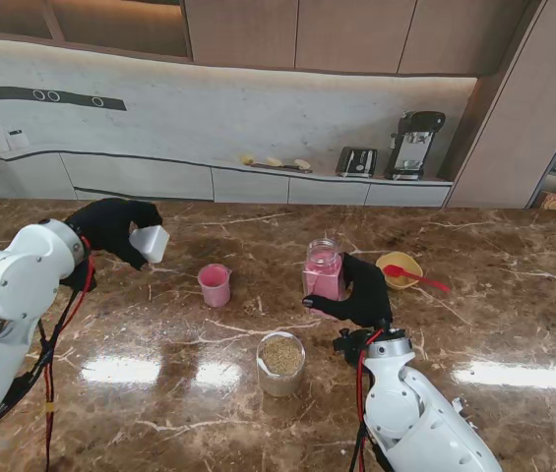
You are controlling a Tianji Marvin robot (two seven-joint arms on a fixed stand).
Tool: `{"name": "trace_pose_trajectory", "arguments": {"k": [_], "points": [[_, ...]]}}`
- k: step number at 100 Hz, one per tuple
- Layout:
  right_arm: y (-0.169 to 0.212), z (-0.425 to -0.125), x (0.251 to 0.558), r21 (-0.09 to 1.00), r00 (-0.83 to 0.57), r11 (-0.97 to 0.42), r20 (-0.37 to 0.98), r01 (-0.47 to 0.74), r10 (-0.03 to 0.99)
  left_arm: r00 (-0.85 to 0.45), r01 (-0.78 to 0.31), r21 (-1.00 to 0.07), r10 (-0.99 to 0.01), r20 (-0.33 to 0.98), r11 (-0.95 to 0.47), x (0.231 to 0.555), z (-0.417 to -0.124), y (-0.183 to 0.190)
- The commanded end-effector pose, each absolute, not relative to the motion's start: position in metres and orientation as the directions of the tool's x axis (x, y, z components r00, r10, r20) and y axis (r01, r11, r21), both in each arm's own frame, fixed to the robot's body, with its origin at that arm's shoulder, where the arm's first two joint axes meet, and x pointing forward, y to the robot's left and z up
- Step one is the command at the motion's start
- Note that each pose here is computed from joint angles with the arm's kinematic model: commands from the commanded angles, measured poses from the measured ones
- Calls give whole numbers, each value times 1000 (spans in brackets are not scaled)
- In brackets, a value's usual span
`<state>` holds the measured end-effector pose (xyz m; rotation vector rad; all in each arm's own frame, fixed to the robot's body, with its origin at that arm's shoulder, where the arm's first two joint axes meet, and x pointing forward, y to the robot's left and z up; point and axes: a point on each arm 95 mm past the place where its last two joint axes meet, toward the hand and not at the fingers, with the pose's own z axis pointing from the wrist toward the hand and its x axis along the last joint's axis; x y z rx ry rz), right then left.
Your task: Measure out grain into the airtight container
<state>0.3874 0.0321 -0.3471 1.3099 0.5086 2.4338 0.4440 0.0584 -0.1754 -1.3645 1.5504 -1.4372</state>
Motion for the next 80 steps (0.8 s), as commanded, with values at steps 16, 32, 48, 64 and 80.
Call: {"name": "trace_pose_trajectory", "arguments": {"k": [16,32,48,64,80], "points": [[32,-348,386,458,-527,-879,720,-129,452,-396,-283,-944,-876,275,-169,448,-124,-8],[32,-346,388,480,-533,-865,699,-144,477,-439,-345,-926,-845,305,-155,453,-108,-45],[34,-344,386,496,-542,-857,685,-143,487,-464,-403,-906,-823,327,-133,451,-101,-79],[37,-344,386,525,-550,-840,664,-138,506,-492,-446,-890,-804,333,-96,452,-97,-105],[42,-342,384,542,-555,-832,657,-123,510,-516,-473,-879,-793,325,-52,451,-97,-125]]}}
